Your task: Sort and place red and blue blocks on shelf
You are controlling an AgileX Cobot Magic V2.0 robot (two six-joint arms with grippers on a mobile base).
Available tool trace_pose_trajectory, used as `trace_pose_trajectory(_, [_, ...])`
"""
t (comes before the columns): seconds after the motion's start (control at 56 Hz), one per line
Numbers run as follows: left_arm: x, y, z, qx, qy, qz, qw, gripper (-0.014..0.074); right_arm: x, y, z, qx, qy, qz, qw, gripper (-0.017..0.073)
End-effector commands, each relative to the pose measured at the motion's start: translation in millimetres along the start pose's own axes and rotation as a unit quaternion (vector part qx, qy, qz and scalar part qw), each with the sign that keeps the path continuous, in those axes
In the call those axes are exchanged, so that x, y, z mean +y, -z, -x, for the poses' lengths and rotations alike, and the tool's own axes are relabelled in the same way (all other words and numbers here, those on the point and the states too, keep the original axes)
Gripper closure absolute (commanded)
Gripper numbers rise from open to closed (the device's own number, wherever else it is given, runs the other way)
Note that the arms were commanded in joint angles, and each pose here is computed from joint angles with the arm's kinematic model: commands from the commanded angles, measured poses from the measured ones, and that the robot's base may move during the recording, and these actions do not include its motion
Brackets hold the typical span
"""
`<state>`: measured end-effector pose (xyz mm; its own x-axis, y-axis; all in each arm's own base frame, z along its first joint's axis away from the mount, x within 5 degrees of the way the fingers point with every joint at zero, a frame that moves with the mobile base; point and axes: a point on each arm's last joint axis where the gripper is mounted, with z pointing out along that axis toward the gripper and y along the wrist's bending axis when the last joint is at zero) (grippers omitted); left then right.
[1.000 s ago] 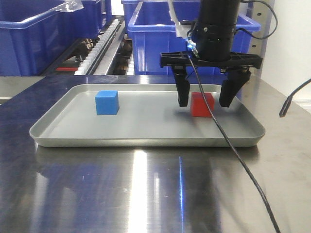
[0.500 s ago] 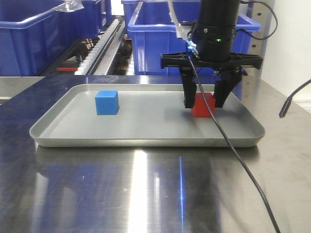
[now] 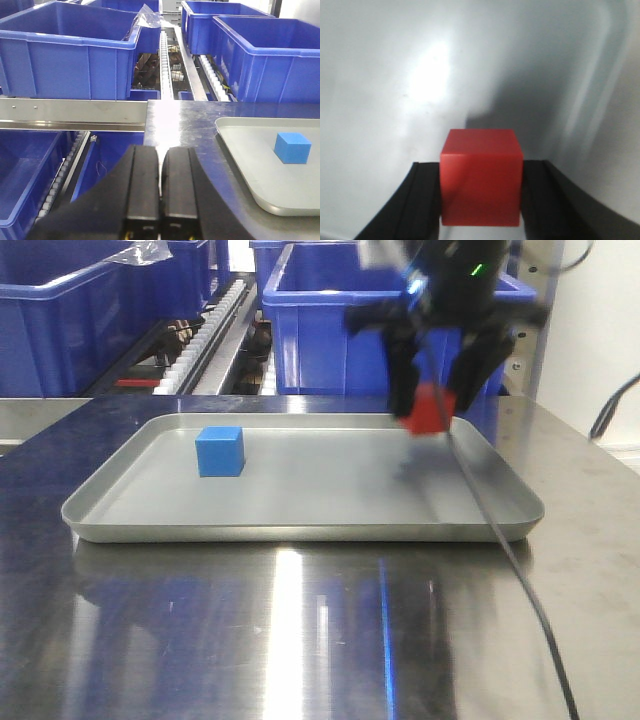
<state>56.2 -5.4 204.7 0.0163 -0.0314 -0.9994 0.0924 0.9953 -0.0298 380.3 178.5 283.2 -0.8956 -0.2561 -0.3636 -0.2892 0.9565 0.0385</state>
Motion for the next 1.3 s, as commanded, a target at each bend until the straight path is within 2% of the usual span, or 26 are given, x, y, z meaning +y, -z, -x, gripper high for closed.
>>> trace_pose_trajectory(0.0, [0.5,0.8,-0.3,-0.040,0.002,0.000,0.999,0.0514,-17.6,51.8,-0.9,-0.093,0.025,0.001,0.995,0.0176])
trace_pose_trajectory(0.161, [0.5,0.8,-0.3,-0.040,0.002,0.000,0.999,0.0514,-49.2,71.7,-32.4,-0.181,0.000,-0.012,0.983,0.0176])
trace_pose_trajectory(0.268, [0.5,0.8,-0.3,-0.040,0.002,0.000,0.999,0.0514,-70.1,90.2,-58.6,-0.255,-0.023,-0.025,0.966,0.0176])
trace_pose_trajectory(0.429, [0.5,0.8,-0.3,-0.040,0.002,0.000,0.999,0.0514,-94.8,102.7,-101.0,-0.328,-0.073,-0.040,0.941,0.0176])
trace_pose_trajectory(0.536, [0.5,0.8,-0.3,-0.040,0.002,0.000,0.999,0.0514,-105.1,107.8,-127.1,-0.346,-0.092,-0.054,0.932,0.0176])
trace_pose_trajectory(0.75, [0.5,0.8,-0.3,-0.040,0.002,0.000,0.999,0.0514,-112.9,120.1,-174.6,-0.363,-0.066,-0.100,0.924,0.0176])
trace_pose_trajectory(0.839, [0.5,0.8,-0.3,-0.040,0.002,0.000,0.999,0.0514,-108.9,124.9,-190.1,-0.392,-0.063,-0.104,0.912,0.0176])
trace_pose_trajectory(0.929, [0.5,0.8,-0.3,-0.040,0.002,0.000,0.999,0.0514,-103.8,130.9,-208.3,-0.435,-0.059,-0.108,0.892,0.0176])
trace_pose_trajectory(1.018, [0.5,0.8,-0.3,-0.040,0.002,0.000,0.999,0.0514,-100.0,135.1,-223.2,-0.461,-0.057,-0.111,0.879,0.0176])
trace_pose_trajectory(1.286, [0.5,0.8,-0.3,-0.040,0.002,0.000,0.999,0.0514,-90.4,148.8,-257.1,-0.505,-0.051,-0.115,0.854,0.0176])
